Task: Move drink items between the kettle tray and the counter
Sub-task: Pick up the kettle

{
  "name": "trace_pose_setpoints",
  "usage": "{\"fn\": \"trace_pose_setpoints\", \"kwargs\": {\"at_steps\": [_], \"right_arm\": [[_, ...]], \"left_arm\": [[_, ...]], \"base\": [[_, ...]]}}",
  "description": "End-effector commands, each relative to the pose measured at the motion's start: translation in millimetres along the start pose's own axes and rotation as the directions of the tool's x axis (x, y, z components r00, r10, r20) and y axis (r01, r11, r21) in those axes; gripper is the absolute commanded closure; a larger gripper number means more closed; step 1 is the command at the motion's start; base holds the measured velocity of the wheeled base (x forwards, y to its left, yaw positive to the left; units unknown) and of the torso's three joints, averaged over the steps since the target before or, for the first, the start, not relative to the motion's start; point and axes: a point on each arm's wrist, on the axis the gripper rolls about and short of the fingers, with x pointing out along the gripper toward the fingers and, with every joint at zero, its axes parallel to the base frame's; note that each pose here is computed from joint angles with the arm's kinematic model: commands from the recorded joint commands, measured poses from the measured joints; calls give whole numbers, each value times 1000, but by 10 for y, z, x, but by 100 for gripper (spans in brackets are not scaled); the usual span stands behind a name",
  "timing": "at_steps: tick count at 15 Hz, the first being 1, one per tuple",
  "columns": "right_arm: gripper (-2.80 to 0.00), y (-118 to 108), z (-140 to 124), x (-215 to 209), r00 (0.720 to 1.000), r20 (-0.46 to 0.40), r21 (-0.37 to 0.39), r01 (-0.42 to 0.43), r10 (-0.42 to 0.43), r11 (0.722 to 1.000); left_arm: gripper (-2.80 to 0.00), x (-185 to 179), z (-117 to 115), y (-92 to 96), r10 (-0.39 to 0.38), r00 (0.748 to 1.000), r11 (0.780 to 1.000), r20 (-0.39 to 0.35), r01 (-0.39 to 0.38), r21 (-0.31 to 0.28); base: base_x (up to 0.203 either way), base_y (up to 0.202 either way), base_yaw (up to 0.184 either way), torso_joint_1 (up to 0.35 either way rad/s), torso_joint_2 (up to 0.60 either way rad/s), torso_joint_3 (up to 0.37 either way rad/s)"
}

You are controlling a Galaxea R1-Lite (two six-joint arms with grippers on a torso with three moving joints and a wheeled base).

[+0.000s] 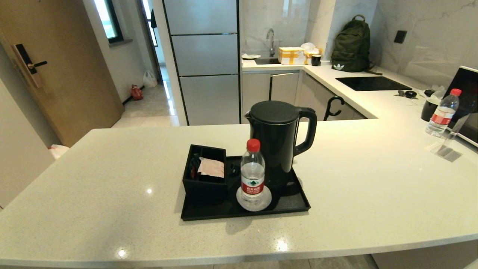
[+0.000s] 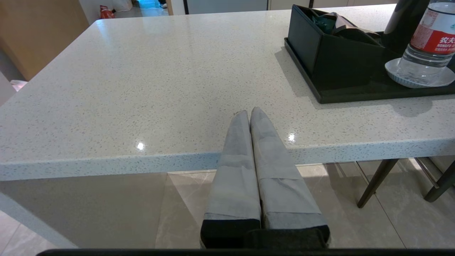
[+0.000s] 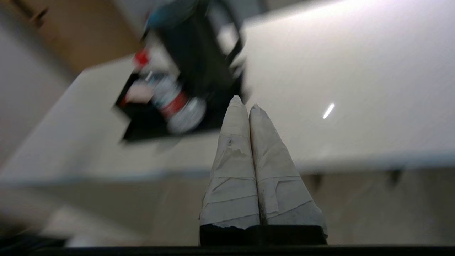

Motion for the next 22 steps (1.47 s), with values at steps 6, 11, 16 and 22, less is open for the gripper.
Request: {"fn": "trace_pose_setpoints", "kwargs": {"at_steps": [6,11,16,22], "right_arm": [[0,-328,-192,1507,855,-488,112,-139,177,984],[0,-181,-351,1735,781,-542,103,-305,310,947],[0,-171,-408,2033,808,-518,63,-290,280,955],[0,-181,-343,2553,925,-340,25,-170,168,985]], "left_arm": [[0,1,0,0,0,1000,1000,-1,0,0],[0,1,0,0,0,1000,1000,-1,0,0],[0,1,0,0,0,1000,1000,-1,0,0],[0,1,0,0,0,1000,1000,-1,0,0]], "base": [[0,0,0,0,0,0],[0,0,0,0,0,0],[0,0,0,0,0,0],[0,0,0,0,0,0]]}}
